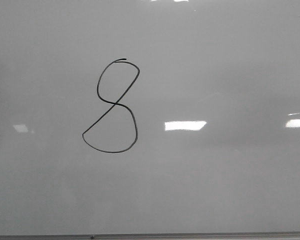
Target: Write number 8 on whiteboard
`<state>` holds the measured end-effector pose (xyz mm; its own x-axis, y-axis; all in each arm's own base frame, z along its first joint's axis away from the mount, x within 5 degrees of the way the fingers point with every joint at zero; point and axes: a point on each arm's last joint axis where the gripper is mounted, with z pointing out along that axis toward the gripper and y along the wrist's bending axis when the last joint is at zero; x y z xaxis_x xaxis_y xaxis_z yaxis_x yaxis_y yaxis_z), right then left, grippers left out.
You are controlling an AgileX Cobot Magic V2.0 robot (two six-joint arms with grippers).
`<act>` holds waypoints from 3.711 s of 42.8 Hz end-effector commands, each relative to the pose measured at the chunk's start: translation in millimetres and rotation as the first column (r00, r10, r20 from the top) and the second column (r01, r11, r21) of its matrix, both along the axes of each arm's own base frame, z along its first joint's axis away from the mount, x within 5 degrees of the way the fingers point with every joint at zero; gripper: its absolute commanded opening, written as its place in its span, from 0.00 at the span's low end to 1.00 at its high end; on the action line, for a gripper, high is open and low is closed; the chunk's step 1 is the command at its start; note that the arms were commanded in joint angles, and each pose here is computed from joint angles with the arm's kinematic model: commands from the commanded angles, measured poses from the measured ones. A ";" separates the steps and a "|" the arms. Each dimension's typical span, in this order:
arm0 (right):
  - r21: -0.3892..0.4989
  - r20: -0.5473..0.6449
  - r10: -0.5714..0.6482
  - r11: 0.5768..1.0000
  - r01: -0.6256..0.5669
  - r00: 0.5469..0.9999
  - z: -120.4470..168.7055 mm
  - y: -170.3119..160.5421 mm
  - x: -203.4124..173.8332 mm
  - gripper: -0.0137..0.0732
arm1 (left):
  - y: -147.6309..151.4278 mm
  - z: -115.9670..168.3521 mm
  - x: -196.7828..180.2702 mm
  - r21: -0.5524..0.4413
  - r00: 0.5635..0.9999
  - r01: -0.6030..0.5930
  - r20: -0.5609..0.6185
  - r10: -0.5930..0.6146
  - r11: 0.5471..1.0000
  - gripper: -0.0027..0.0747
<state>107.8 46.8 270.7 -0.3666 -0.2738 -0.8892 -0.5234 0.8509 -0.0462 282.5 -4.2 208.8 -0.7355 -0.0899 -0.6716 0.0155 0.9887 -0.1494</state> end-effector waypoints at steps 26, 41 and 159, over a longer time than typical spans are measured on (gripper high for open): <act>0.044 0.067 -0.047 0.998 0.044 0.997 13.5 -2.0 3.7 0.08 | 2.9 29.3 0.4 -0.002 0.991 -0.042 0.129 0.041 0.999 0.42; 0.047 0.081 -0.060 0.997 0.056 0.995 14.6 -2.9 4.7 0.08 | -1.7 43.5 -13.5 0.023 0.991 0.039 0.125 -0.041 0.999 0.62; 0.047 0.080 -0.060 0.997 0.056 0.995 14.6 -2.9 4.6 0.08 | 5.9 -9.1 -226.6 0.070 0.673 -0.151 0.738 0.051 0.986 0.01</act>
<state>108.6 45.9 272.8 -0.3523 -0.2575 -0.8997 -0.5072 0.8605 -0.0477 55.9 1.4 195.4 -0.0854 -0.0095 -0.9963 -0.0279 0.9996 -0.0072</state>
